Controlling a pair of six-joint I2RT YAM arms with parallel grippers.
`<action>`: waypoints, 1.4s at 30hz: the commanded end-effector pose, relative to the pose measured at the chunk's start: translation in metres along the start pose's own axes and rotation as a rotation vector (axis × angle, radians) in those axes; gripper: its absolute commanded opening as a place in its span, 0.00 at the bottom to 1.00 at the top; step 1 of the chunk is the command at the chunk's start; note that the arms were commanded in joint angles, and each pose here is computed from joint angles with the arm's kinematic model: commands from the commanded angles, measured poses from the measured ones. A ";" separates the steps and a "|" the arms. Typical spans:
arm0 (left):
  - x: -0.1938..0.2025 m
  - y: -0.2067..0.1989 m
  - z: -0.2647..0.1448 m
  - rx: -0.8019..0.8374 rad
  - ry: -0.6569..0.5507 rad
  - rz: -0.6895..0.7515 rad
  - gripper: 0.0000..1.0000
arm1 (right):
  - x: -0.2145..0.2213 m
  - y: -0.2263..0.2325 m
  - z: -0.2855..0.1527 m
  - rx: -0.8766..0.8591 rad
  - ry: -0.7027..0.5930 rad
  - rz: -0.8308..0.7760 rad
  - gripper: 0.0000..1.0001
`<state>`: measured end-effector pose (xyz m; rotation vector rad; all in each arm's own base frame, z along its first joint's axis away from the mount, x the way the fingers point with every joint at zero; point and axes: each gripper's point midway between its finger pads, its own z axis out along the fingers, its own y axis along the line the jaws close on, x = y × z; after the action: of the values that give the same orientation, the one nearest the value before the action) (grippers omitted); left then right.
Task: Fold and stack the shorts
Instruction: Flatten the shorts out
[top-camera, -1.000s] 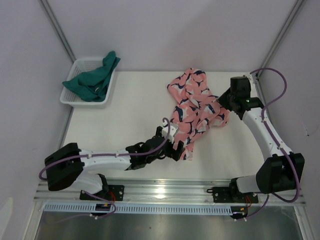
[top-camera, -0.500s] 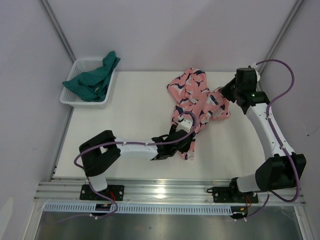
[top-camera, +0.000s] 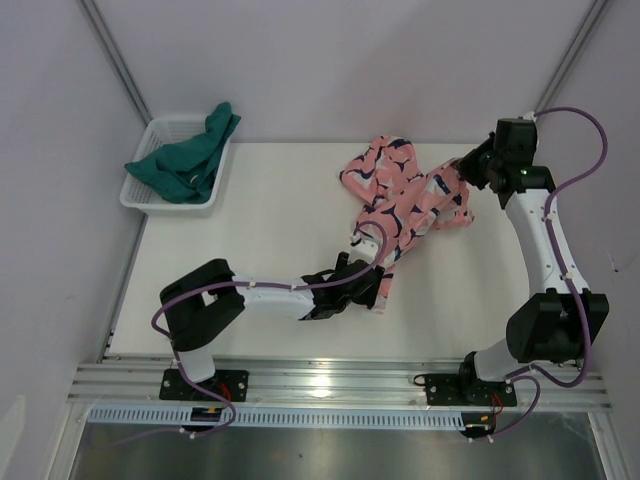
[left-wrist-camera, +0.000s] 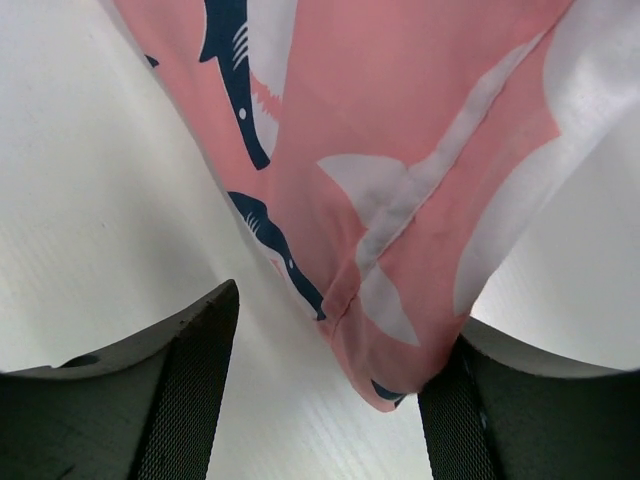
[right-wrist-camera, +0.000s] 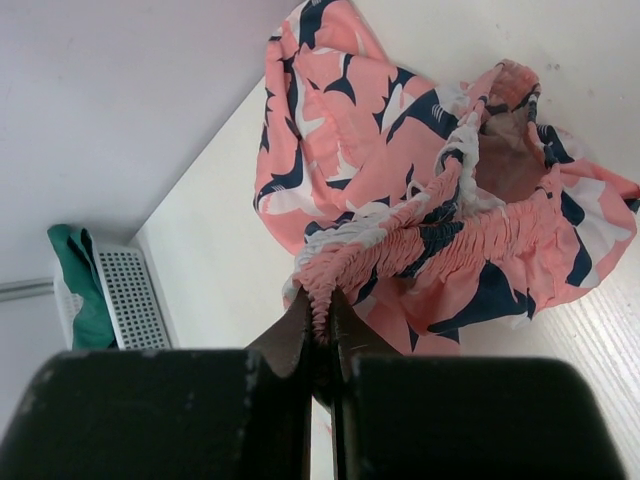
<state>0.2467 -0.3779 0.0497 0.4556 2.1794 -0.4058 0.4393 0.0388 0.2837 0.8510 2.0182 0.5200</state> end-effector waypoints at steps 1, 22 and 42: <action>-0.015 -0.016 -0.001 0.068 -0.047 -0.070 0.69 | -0.019 0.015 -0.007 -0.057 -0.034 0.023 0.00; 0.021 -0.024 0.007 0.008 -0.028 -0.180 0.59 | -0.033 0.022 -0.002 -0.082 -0.045 0.070 0.00; 0.039 -0.051 -0.004 0.162 -0.017 -0.378 0.55 | -0.034 0.023 -0.001 -0.084 -0.044 0.077 0.00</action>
<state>0.2064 -0.4124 0.0280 0.1793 2.2102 -0.7591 0.4509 0.0298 0.2878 0.9133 1.9959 0.5742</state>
